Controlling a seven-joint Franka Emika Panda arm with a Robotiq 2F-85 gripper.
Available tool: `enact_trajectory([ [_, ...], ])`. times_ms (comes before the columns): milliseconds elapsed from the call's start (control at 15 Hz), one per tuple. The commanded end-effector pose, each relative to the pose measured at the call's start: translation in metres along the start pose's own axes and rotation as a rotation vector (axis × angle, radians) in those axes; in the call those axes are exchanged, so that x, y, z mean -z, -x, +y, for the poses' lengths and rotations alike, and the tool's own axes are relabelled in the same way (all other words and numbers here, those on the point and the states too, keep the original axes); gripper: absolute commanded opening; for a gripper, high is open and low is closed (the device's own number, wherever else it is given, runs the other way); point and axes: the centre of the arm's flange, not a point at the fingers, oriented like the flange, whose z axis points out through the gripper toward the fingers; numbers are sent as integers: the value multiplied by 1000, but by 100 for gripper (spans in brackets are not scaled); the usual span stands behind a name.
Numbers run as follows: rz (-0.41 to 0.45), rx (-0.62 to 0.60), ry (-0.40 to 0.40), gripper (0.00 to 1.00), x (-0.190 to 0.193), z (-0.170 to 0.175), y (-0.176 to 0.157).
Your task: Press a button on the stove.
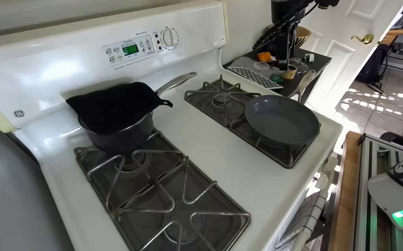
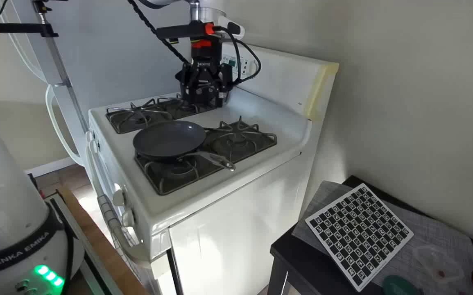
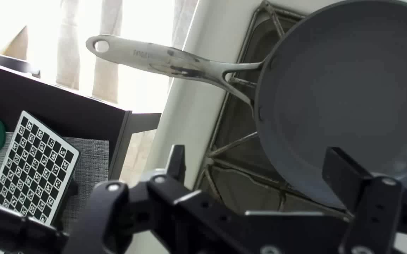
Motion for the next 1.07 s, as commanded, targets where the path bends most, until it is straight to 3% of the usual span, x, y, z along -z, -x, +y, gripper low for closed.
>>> enact_trajectory([
  [0,0,0,0,100,0,0,0],
  [600,0,0,0,100,0,0,0],
  [733,55,-40,46,100,1,-4,-10],
  [1000,254,-89,153,100,20,-23,-36],
])
